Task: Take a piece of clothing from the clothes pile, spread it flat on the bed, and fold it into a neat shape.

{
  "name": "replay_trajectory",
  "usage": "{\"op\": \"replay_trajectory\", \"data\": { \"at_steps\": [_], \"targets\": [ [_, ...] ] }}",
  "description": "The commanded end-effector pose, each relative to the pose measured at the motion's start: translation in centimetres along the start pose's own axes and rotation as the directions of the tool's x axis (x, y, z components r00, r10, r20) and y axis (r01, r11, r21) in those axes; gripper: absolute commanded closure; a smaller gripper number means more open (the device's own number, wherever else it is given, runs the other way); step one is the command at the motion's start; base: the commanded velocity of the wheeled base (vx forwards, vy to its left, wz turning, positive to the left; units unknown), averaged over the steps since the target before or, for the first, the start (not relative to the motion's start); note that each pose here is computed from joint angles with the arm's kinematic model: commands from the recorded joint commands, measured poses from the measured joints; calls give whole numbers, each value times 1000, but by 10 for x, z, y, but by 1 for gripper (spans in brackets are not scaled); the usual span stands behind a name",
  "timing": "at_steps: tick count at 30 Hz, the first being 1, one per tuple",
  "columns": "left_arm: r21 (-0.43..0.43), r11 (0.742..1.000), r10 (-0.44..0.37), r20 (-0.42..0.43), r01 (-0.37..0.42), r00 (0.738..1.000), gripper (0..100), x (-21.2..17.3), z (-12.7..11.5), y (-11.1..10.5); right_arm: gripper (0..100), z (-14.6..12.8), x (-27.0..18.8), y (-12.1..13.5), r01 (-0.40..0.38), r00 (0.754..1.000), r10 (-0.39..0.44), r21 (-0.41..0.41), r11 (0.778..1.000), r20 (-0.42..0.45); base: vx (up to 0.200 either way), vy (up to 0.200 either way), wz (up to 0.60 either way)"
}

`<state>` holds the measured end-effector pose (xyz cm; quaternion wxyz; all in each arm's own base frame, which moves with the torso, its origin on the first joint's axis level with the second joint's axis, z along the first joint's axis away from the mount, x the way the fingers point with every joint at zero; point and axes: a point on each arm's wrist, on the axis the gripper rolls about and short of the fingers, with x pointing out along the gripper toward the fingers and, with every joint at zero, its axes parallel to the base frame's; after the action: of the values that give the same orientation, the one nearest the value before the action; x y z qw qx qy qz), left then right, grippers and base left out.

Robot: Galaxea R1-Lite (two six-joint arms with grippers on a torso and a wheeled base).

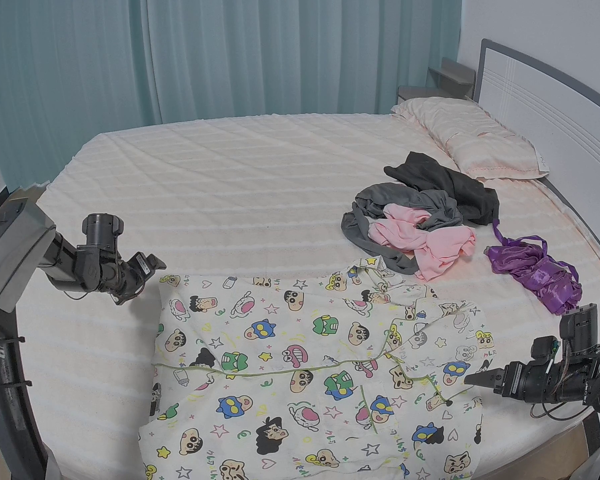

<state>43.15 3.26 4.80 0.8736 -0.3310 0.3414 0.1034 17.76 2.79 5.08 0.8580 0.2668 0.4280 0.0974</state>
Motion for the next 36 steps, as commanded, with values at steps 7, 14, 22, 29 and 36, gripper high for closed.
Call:
{"op": "replay_trajectory", "data": {
  "at_steps": [7, 14, 22, 29, 36],
  "targets": [
    [-1, 995, -101, -103, 101, 990, 0, -146, -99, 2, 0, 7, 0, 7, -19, 999, 20, -25, 1000, 37, -86, 0, 0],
    [30, 997, -70, -131, 75, 989, 0, -173, -144, 18, 0, -5, -9, 16, -79, 996, 79, -13, 997, 46, -86, 0, 0],
    [81, 996, -12, -187, 27, 982, 0, -181, -168, 32, 0, -13, -12, 16, -85, 996, 85, -3, 996, 32, 0, 0, 0],
    [161, 980, -67, -280, 116, 958, 0, -185, -178, 42, 0, -14, -15, 20, -101, 994, 102, -18, 995, 36, 0, 0, 0],
    [293, 948, -30, -298, 122, 954, 0, -182, -189, 60, 0, -14, -16, 20, -107, 993, 108, -21, 994, 40, 0, 0, 0]
  ]
}}
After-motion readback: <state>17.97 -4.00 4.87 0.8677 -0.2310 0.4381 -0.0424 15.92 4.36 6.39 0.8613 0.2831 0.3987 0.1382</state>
